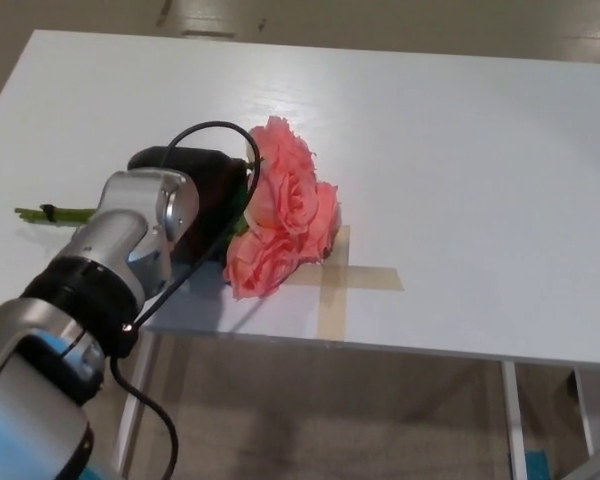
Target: Use the left hand to pick up the rose and passes it to a human.
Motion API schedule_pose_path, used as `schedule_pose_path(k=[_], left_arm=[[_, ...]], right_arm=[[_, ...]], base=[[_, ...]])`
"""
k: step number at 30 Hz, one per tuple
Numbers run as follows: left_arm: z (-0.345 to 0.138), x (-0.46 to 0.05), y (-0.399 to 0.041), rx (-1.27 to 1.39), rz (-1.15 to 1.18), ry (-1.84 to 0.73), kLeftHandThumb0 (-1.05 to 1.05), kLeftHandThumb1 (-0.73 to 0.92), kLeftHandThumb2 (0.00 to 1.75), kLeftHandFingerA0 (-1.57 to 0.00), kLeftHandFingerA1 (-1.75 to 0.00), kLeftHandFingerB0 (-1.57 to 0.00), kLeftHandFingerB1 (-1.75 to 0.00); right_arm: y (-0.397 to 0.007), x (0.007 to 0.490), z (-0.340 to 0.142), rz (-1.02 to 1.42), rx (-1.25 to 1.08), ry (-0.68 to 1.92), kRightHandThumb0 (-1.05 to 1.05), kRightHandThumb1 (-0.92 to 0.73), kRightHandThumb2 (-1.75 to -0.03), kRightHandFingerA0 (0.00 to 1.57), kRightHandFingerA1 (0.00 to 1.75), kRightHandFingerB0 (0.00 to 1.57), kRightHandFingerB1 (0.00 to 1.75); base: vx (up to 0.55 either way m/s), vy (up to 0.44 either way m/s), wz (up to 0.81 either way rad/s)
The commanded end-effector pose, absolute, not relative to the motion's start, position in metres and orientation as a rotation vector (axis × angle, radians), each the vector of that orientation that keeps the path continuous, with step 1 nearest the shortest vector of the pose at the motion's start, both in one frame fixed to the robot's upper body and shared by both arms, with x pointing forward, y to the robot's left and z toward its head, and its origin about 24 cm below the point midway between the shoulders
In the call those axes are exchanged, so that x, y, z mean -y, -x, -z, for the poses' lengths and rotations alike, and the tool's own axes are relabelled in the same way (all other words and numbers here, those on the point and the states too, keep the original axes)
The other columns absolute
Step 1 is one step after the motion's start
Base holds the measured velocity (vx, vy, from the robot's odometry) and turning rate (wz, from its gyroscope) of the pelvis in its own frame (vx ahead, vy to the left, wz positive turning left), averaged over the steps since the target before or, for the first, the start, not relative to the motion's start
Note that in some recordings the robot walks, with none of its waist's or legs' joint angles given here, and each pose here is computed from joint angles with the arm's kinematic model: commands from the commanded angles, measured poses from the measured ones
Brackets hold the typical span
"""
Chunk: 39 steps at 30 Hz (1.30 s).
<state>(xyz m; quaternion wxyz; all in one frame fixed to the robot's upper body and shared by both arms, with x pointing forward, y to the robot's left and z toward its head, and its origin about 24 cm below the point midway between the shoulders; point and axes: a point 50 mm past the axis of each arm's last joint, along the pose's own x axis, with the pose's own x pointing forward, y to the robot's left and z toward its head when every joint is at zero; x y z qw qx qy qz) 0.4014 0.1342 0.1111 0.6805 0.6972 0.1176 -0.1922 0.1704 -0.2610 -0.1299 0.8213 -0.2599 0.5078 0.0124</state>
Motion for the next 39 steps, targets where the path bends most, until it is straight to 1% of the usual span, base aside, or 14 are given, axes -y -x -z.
schedule_pose_path(k=[1, 2, 6, 7, 12, 16, 19, 20, 27, 30, 32, 35, 37, 39], left_arm=[[-0.096, -0.131, -0.398, -0.411, 0.53, -1.536, -0.25, 0.73, 0.63, -0.94, -0.55, -0.54, -0.39], [-0.095, -0.13, -0.397, -0.377, 0.527, -1.545, -0.25, 0.68, 0.6, -1.11, -0.64, -0.62, -0.43], [-0.096, -0.13, -0.397, -0.374, 0.525, -1.546, -0.25, 0.68, 0.6, -1.11, -0.64, -0.62, -0.43], [-0.096, -0.131, -0.397, -0.327, 0.51, -1.549, -0.26, 0.74, 0.62, -0.84, -0.52, -0.51, -0.4], [-0.095, -0.132, -0.395, -0.252, 0.485, -1.55, -0.26, 0.74, 0.62, -0.84, -0.52, -0.51, -0.4], [-0.098, -0.135, -0.395, -0.159, 0.414, -1.422, -0.27, 0.77, 0.62, -0.83, -1.05, -0.47, -0.39], [-0.099, -0.135, -0.393, -0.091, 0.382, -1.347, -0.26, 0.77, 0.62, -0.79, -1.12, -0.53, -0.41], [-0.101, -0.134, -0.393, -0.057, 0.371, -1.322, -0.25, 0.77, 0.63, -0.74, -1.22, -0.57, -0.42], [-0.129, -0.127, -0.387, 0.165, 0.291, -1.189, -0.22, 0.77, 0.65, -0.7, -1.39, -0.66, -0.46], [-0.143, -0.125, -0.384, 0.225, 0.268, -1.132, -0.22, 0.77, 0.64, -0.66, -1.49, -0.82, -0.56], [-0.162, -0.124, -0.383, 0.312, 0.235, -1.076, -0.21, 0.77, 0.63, -0.66, -1.58, -0.72, -1.0], [-0.178, -0.124, -0.383, 0.367, 0.207, -1.045, -0.21, 0.77, 0.63, -0.66, -1.59, -0.76, -0.87], [-0.188, -0.124, -0.383, 0.408, 0.183, -1.025, -0.21, 0.78, 0.63, -0.66, -1.59, -0.78, -0.92], [-0.197, -0.125, -0.383, 0.448, 0.162, -1.014, -0.21, 0.78, 0.63, -0.66, -1.59, -0.72, -1.05]], right_arm=[[-0.167, 0.267, 0.13, -0.014, -1.102, 0.55, -0.38, -0.59, -0.77, 0.6, 0.52, 0.47, 0.48], [-0.166, 0.267, 0.13, -0.013, -1.103, 0.547, -0.39, -0.59, -0.77, 0.6, 0.53, 0.47, 0.48], [-0.167, 0.267, 0.129, -0.012, -1.101, 0.546, -0.39, -0.59, -0.77, 0.6, 0.53, 0.47, 0.48], [-0.167, 0.267, 0.129, -0.012, -1.1, 0.54, -0.39, -0.59, -0.77, 0.6, 0.53, 0.47, 0.48], [-0.168, 0.266, 0.129, -0.011, -1.1, 0.532, -0.39, -0.59, -0.77, 0.6, 0.53, 0.47, 0.48], [-0.17, 0.266, 0.129, -0.013, -1.097, 0.523, -0.38, -0.59, -0.77, 0.6, 0.53, 0.47, 0.48], [-0.169, 0.267, 0.129, -0.015, -1.098, 0.523, -0.38, -0.59, -0.77, 0.6, 0.53, 0.47, 0.48], [-0.169, 0.267, 0.129, -0.016, -1.097, 0.522, -0.31, -0.68, -0.6, 0.66, 0.43, 0.51, 0.38], [-0.167, 0.266, 0.13, -0.015, -1.098, 0.526, -0.31, -0.68, -0.6, 0.66, 0.43, 0.51, 0.38], [-0.165, 0.267, 0.13, -0.013, -1.101, 0.528, -0.31, -0.68, -0.6, 0.66, 0.43, 0.51, 0.38], [-0.166, 0.266, 0.13, -0.014, -1.103, 0.539, -0.31, -0.68, -0.6, 0.66, 0.43, 0.51, 0.38], [-0.166, 0.267, 0.13, -0.016, -1.103, 0.545, -0.31, -0.68, -0.6, 0.66, 0.43, 0.51, 0.38], [-0.166, 0.267, 0.13, -0.013, -1.105, 0.546, -0.38, -0.59, -0.77, 0.6, 0.53, 0.47, 0.48], [-0.166, 0.267, 0.13, -0.013, -1.107, 0.545, -0.38, -0.59, -0.77, 0.6, 0.53, 0.47, 0.48]], base=[[0.0, 0.0, 0.0], [0.0, 0.0, 0.0], [0.0, 0.0, 0.0], [0.0, 0.0, 0.0], [0.0, 0.0, 0.0], [0.0, 0.0, 0.0], [0.0, 0.0, 0.0], [0.0, 0.0, 0.0], [0.0, 0.0, 0.0], [0.0, 0.0, 0.0], [0.0, 0.0, 0.0], [0.0, 0.0, 0.0], [0.0, 0.0, 0.0], [0.0, 0.0, 0.0]])
